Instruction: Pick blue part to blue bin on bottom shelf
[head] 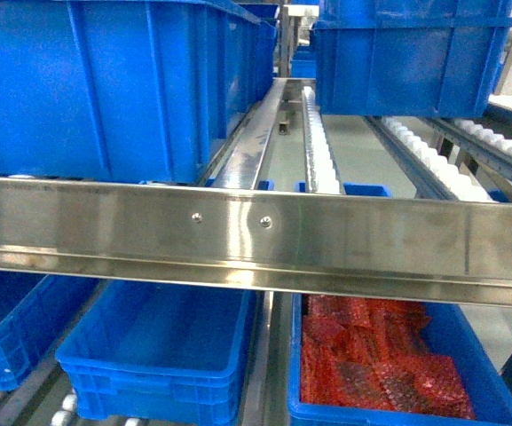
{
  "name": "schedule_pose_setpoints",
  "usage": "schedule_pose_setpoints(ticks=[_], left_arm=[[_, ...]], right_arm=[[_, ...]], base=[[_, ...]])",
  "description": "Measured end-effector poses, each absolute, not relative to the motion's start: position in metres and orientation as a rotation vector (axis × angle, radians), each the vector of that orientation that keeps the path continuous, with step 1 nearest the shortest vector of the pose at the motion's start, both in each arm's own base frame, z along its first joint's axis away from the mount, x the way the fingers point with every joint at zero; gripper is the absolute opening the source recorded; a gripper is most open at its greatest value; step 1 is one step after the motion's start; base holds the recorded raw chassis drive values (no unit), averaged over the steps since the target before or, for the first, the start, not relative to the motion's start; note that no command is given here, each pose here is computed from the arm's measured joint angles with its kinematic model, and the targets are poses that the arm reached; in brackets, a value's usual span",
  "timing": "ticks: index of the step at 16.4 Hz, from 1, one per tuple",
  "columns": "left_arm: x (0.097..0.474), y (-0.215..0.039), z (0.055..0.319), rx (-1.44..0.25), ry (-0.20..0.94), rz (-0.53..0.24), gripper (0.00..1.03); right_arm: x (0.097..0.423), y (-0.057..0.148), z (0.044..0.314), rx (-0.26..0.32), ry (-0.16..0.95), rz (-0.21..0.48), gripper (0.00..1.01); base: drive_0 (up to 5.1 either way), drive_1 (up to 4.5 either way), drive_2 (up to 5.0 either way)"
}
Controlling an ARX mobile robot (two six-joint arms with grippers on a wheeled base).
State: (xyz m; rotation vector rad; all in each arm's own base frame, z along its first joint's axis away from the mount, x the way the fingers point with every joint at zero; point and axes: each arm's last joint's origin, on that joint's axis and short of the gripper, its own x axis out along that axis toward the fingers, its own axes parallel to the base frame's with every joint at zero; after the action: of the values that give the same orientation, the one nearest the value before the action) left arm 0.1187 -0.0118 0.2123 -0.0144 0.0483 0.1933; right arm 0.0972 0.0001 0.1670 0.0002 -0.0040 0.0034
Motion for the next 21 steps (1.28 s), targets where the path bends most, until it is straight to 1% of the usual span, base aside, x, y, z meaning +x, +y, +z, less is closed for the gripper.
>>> schedule_pose_setpoints(ticks=[8,21], left_arm=[[0.1187,-0.0121,0.2124,-0.015,0.047,0.185,0.43],[0.1187,-0.0121,0.2128,-0.017,0.043,0.184,0.43]], right_arm=[[0.0972,0.0001,0.1669,0.000,-0.003,0.003,0.98],[0.0972,0.0001,0.1672,0.001,-0.006,0.003,0.98]], base=[[-5.0,2.45,2.5],[0.0,0.00,0.0]])
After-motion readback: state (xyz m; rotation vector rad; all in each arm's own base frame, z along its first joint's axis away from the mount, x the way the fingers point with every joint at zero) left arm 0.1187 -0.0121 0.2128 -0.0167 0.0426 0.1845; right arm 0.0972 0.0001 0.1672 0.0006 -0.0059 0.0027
